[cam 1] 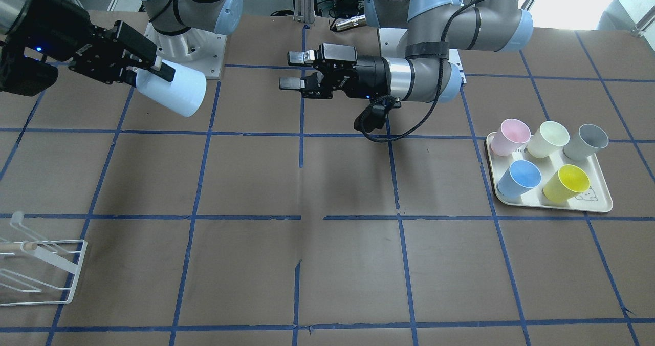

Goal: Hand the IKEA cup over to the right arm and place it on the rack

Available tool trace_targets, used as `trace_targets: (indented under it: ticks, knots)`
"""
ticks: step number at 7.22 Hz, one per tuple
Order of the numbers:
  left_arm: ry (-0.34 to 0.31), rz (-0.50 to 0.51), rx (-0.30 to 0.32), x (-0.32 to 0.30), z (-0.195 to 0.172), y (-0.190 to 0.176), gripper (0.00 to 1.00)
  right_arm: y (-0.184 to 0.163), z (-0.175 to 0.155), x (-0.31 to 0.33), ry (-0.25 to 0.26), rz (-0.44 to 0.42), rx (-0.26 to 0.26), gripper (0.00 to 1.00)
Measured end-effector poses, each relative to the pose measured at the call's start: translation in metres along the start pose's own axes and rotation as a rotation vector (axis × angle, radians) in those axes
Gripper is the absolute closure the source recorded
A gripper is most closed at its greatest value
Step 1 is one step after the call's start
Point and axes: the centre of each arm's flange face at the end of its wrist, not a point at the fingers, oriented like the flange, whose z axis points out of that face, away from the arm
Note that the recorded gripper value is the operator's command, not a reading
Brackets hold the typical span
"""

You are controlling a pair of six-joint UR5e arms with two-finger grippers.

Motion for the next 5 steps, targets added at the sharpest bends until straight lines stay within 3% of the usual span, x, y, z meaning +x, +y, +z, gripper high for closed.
trace_targets:
  ticks: [2, 4, 5]
  knots:
    - [-0.202, 0.015, 0.021, 0.007, -0.044, -0.047, 0.00, -0.026, -0.010, 0.025, 0.245, -0.059, 0.087, 0.72]
    - [-0.529, 0.031, 0.017, 0.031, -0.096, -0.101, 0.00, -0.049, -0.020, 0.050, 0.479, -0.089, 0.160, 0.75]
    - [-0.716, 0.044, 0.018, 0.046, -0.124, -0.122, 0.00, -0.061, -0.026, 0.066, 0.560, -0.086, 0.196, 0.75]
